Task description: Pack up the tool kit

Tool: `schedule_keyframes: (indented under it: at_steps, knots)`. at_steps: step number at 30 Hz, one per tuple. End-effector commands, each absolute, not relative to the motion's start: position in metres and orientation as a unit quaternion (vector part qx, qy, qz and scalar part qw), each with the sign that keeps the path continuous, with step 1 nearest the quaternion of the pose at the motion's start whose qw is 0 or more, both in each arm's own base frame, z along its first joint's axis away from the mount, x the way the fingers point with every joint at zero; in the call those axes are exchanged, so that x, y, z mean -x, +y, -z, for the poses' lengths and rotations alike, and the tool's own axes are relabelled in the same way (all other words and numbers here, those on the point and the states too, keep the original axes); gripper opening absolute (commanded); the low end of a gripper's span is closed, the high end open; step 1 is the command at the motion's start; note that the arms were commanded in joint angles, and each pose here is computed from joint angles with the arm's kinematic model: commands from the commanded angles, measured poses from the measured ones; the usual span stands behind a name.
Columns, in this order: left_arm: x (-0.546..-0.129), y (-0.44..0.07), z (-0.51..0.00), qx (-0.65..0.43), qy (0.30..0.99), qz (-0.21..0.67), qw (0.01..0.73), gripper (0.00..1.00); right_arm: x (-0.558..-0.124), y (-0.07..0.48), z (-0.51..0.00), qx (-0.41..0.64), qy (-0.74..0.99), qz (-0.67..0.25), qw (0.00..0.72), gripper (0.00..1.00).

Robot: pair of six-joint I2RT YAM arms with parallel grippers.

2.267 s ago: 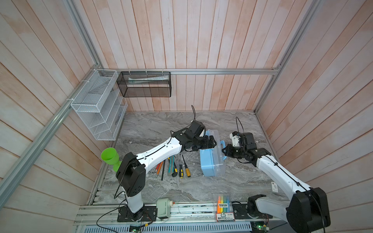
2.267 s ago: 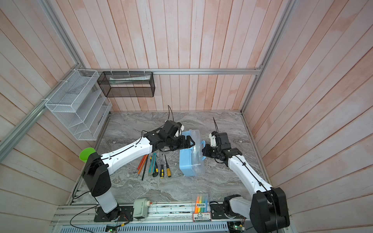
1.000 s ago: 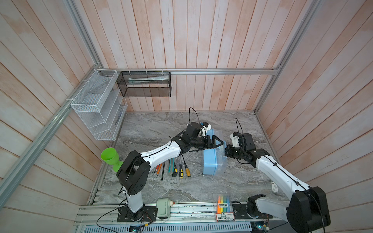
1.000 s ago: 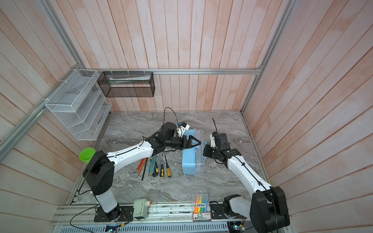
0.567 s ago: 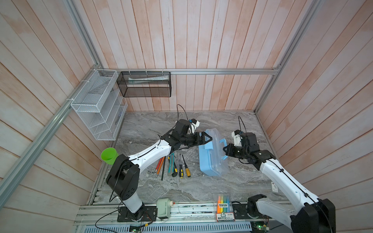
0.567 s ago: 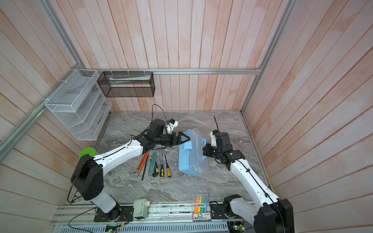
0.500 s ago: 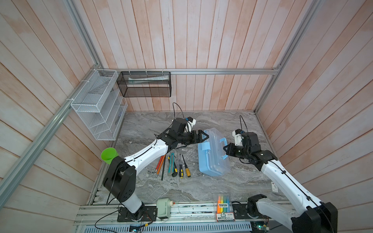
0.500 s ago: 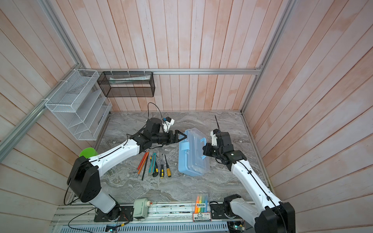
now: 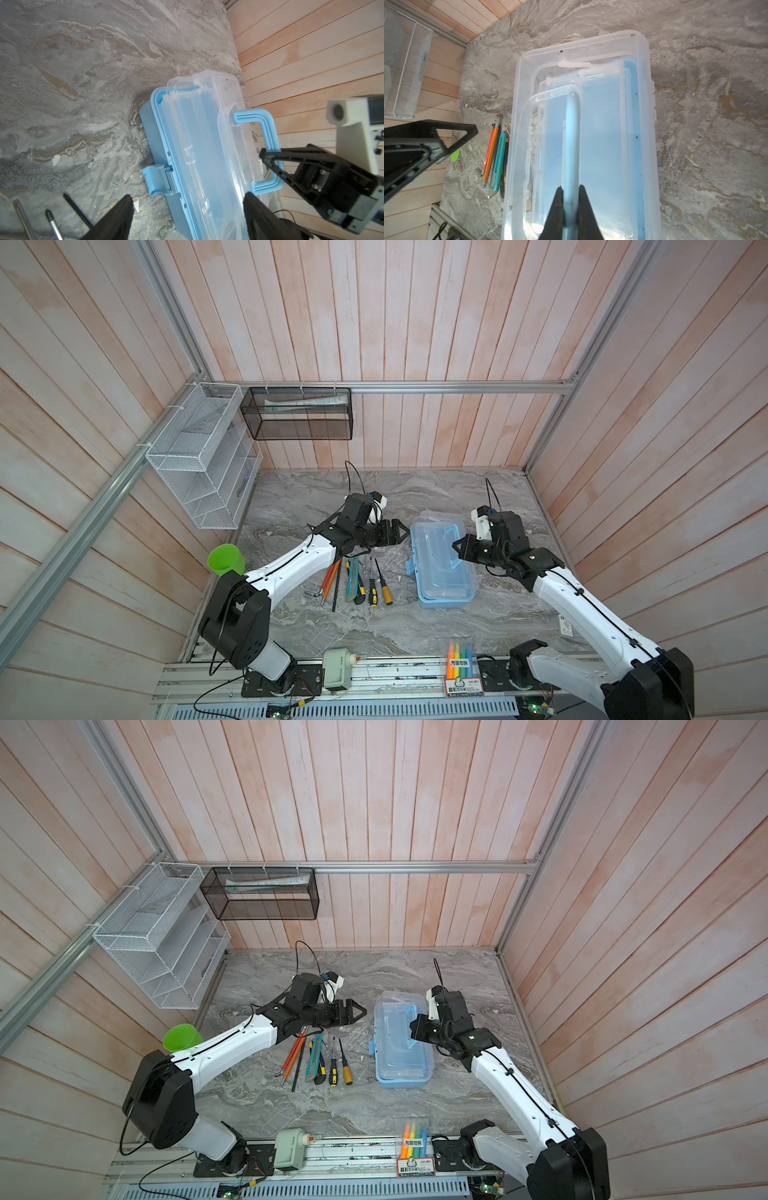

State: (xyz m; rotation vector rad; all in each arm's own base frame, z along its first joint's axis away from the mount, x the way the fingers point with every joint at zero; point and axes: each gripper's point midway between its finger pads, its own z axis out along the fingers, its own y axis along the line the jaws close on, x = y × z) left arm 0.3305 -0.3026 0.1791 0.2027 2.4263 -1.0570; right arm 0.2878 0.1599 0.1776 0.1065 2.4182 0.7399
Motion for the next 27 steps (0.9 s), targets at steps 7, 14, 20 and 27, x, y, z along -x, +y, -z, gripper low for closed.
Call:
schedule_keyframes:
  at_steps: [7,14,20,27]
  knots:
    - [-0.327,-0.311,-0.132,-0.095,0.913,0.327,0.224,0.76,-0.297,0.162,-0.2,-0.039,0.891,-0.31,0.331,0.0]
    - [-0.327,-0.317,-0.112,-0.093,0.92,0.322,0.203,0.68,-0.293,0.148,-0.215,-0.052,0.867,-0.365,0.336,0.0]
    - [-0.329,-0.319,-0.105,-0.102,0.922,0.316,0.201,0.63,-0.289,0.143,-0.215,-0.057,0.859,-0.387,0.33,0.0]
    - [-0.328,-0.331,-0.104,-0.123,0.915,0.322,0.207,0.62,-0.283,0.143,-0.213,-0.057,0.856,-0.395,0.328,0.0]
